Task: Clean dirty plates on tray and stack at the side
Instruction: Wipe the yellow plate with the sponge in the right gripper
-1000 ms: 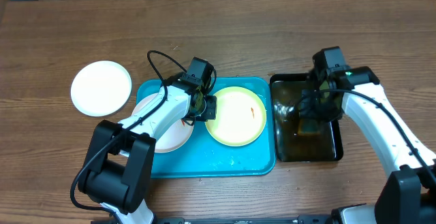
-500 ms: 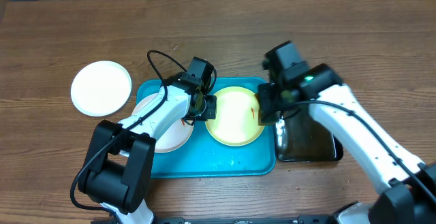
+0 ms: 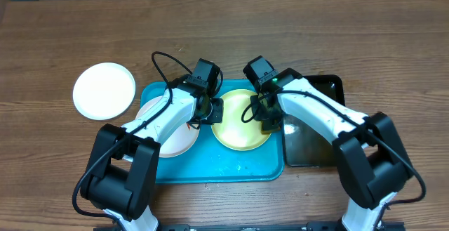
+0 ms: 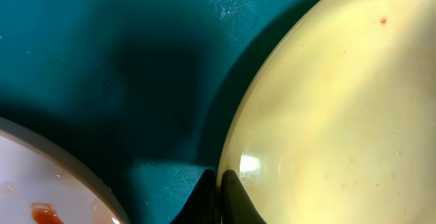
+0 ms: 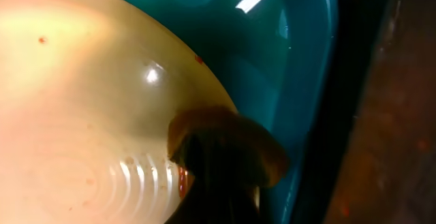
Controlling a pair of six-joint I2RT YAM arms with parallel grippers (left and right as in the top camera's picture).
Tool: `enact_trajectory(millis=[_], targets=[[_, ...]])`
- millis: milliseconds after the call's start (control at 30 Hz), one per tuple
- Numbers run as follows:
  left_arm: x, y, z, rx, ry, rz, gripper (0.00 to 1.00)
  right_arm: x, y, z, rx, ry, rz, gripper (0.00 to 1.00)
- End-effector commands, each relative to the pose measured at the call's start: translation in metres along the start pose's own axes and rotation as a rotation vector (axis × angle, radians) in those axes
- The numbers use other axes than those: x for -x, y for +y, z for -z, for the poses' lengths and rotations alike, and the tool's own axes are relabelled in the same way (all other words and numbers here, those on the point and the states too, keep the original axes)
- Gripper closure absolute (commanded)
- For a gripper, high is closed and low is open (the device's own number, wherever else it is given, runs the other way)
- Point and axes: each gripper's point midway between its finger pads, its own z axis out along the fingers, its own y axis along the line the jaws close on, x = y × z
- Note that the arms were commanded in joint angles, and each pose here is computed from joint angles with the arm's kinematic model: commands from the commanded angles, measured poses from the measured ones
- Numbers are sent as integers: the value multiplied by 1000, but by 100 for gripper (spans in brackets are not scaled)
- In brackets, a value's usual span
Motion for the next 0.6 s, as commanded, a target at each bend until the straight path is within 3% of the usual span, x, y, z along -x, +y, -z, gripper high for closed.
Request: enact_trajectory(millis=[0, 167, 333, 433, 567], targets=[[5, -2, 0, -2, -5, -23, 96, 0, 1, -17, -26, 26, -1, 96], [5, -2, 0, -2, -5, -23, 96, -16, 21, -29, 82, 115, 16, 96], [5, -2, 0, -3, -6, -23, 96, -21, 69, -17, 356, 170, 12, 96], [5, -2, 0, -3, -5, -23, 96, -12, 99, -5, 528, 150, 29, 96], [5, -2, 0, -2, -5, -23, 96, 6, 96, 9, 555, 117, 11, 96]])
